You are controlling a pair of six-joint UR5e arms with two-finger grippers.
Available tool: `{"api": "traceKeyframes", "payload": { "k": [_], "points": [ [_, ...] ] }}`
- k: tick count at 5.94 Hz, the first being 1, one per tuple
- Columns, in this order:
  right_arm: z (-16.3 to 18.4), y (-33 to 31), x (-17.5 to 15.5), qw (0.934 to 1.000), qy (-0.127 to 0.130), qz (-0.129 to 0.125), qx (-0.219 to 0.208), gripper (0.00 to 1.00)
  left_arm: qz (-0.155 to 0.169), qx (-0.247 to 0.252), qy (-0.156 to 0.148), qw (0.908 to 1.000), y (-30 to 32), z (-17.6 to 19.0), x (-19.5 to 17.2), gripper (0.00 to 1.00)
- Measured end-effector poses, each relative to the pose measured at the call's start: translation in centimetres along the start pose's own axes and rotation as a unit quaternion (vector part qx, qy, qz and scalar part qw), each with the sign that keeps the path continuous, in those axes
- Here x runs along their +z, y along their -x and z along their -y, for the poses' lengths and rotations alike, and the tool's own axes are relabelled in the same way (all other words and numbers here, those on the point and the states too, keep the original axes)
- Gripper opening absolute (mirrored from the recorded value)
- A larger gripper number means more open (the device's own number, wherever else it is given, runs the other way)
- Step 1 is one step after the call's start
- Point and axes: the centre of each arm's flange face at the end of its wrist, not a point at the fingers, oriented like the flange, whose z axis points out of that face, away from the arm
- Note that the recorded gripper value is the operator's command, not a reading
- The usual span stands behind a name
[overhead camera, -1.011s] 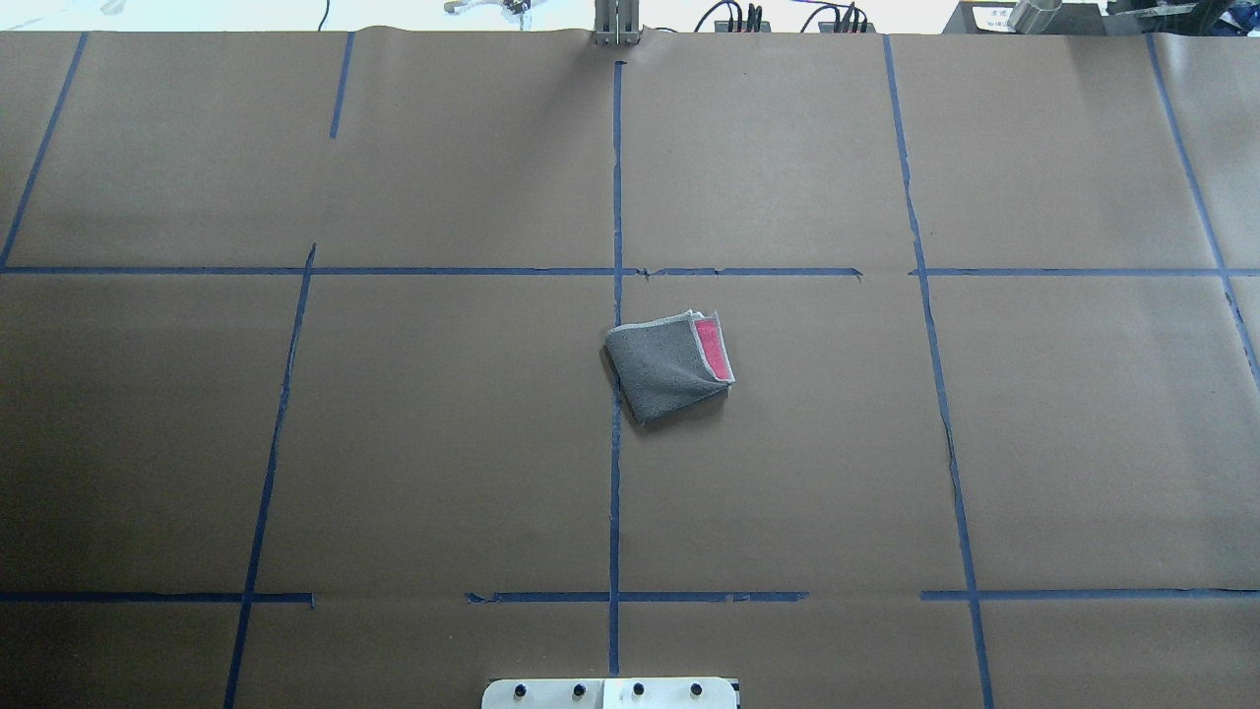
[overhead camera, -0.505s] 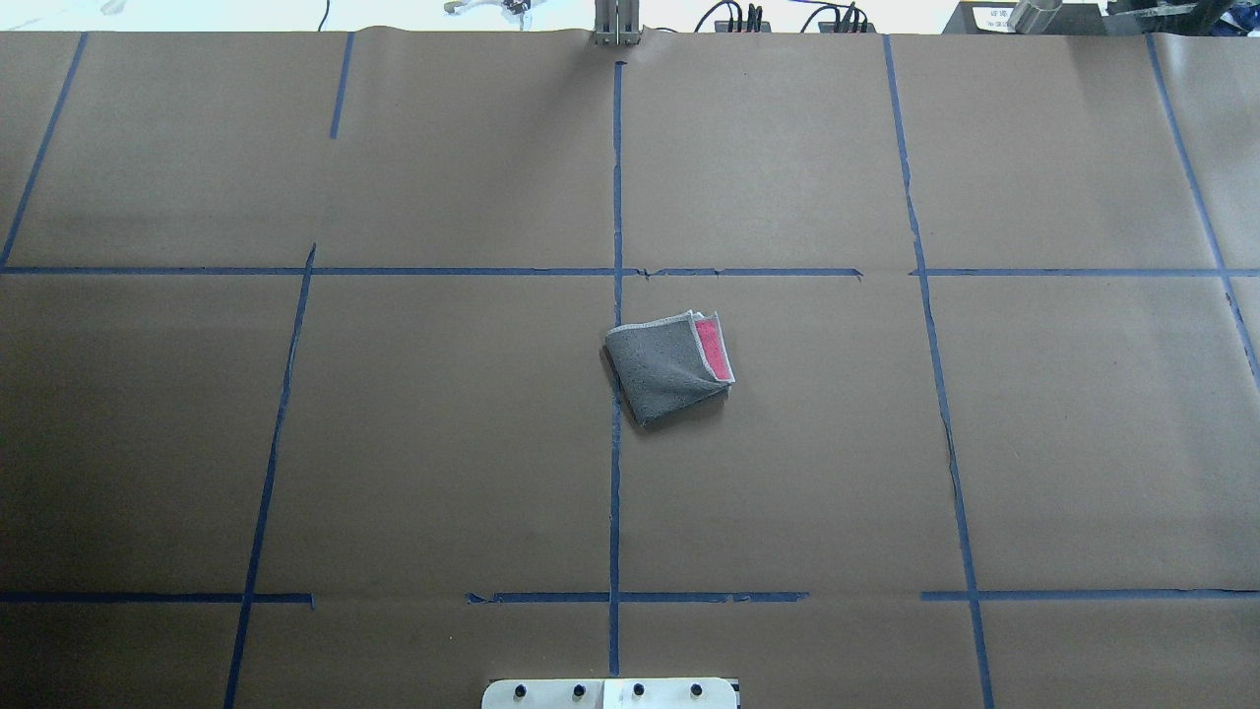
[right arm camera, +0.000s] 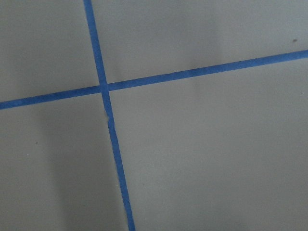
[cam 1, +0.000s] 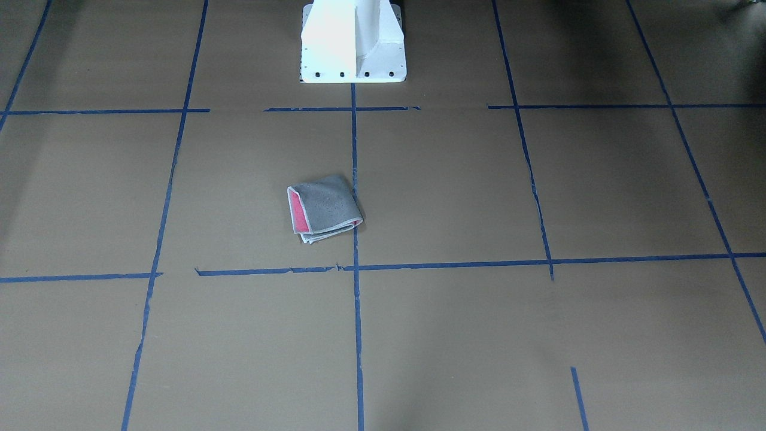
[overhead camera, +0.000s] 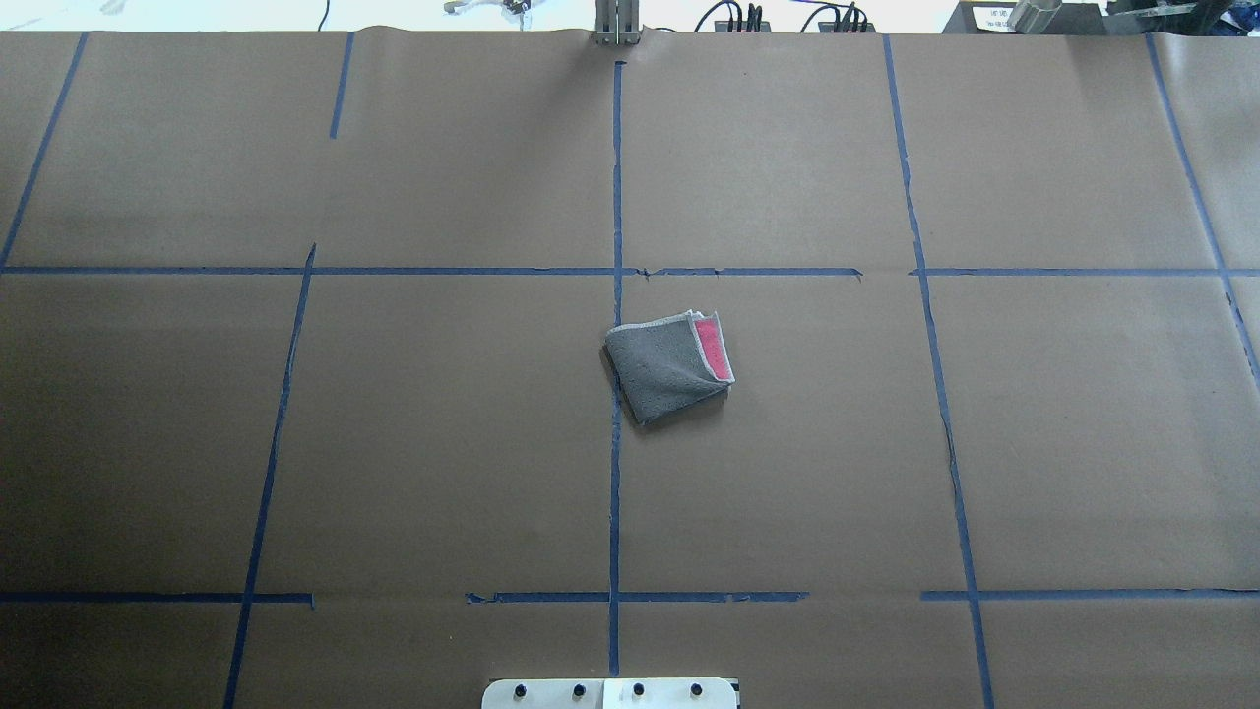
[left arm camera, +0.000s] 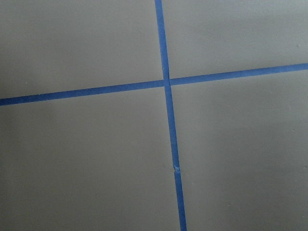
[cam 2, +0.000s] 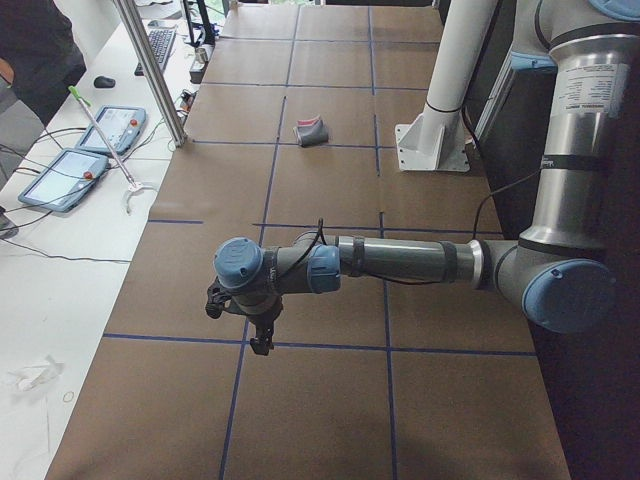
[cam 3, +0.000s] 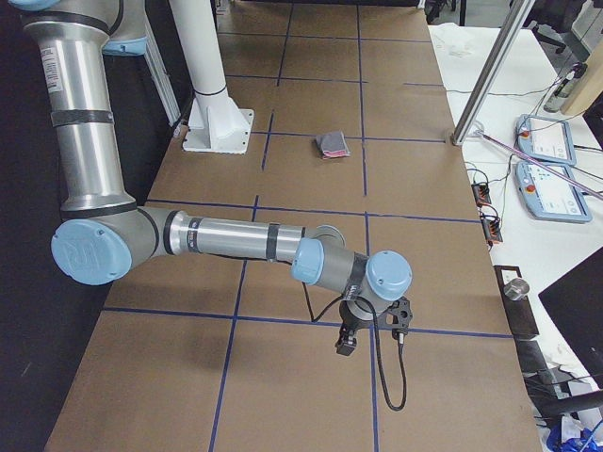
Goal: Fold towel twice with both arms
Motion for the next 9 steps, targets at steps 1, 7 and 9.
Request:
{"api": "traceKeyframes", "payload": {
  "k": [1,7,9],
  "points": [
    [-0.3,-0.3,0.5,0.9992,-0.027,-0.011,-0.028,1.0,0.001,0.0,0.001,1.0,0.0,0.0,0.0,1.0],
    [1.2,6.0,-0.9,0.9964,-0.049,-0.009,-0.068,1.0,0.001,-0.013,0.01,0.9999,0.6,0.0,0.8,1.0],
    [1.0,7.5,-2.2,0.9972,-0.041,-0.008,-0.061,1.0,-0.001,-0.023,0.021,0.9995,2.0,-0.1,2.2,1.0]
  ]
}}
